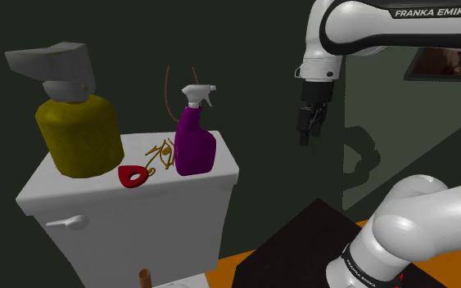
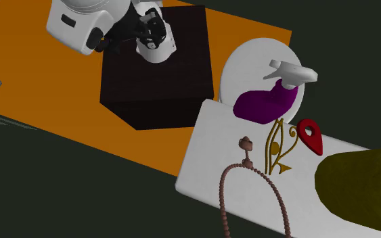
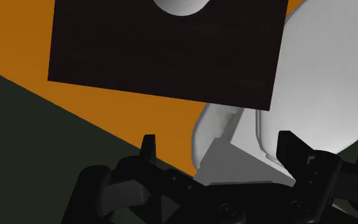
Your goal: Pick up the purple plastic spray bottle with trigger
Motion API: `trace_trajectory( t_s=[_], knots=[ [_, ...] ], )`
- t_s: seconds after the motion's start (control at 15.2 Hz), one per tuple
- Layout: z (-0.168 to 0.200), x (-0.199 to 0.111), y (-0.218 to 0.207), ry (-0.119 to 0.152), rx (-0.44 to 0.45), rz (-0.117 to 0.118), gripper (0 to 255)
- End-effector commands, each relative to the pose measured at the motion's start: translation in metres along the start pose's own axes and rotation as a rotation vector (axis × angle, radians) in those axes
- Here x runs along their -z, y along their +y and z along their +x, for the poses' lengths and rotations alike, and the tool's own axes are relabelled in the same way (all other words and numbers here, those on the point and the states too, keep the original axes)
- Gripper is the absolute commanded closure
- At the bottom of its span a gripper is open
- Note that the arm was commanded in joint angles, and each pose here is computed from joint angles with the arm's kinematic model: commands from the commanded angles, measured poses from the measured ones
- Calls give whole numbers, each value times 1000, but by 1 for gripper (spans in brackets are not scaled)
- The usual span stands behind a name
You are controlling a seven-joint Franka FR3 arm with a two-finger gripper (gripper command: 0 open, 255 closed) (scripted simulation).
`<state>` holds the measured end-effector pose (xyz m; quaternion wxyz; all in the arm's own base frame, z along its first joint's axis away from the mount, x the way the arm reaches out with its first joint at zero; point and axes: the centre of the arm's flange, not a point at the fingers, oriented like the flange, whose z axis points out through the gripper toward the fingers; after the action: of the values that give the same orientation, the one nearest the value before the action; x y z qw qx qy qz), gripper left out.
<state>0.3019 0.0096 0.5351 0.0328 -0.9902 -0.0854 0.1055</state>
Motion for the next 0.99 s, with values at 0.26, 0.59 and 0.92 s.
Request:
trace_trajectory(
  t_s=[0.26, 0.59, 0.92],
  knots=[
    [32, -1, -19, 104, 172, 16, 0],
    [66, 3, -49, 234, 388, 37, 0],
    [92, 11, -87, 364, 604, 58, 0]
  ],
)
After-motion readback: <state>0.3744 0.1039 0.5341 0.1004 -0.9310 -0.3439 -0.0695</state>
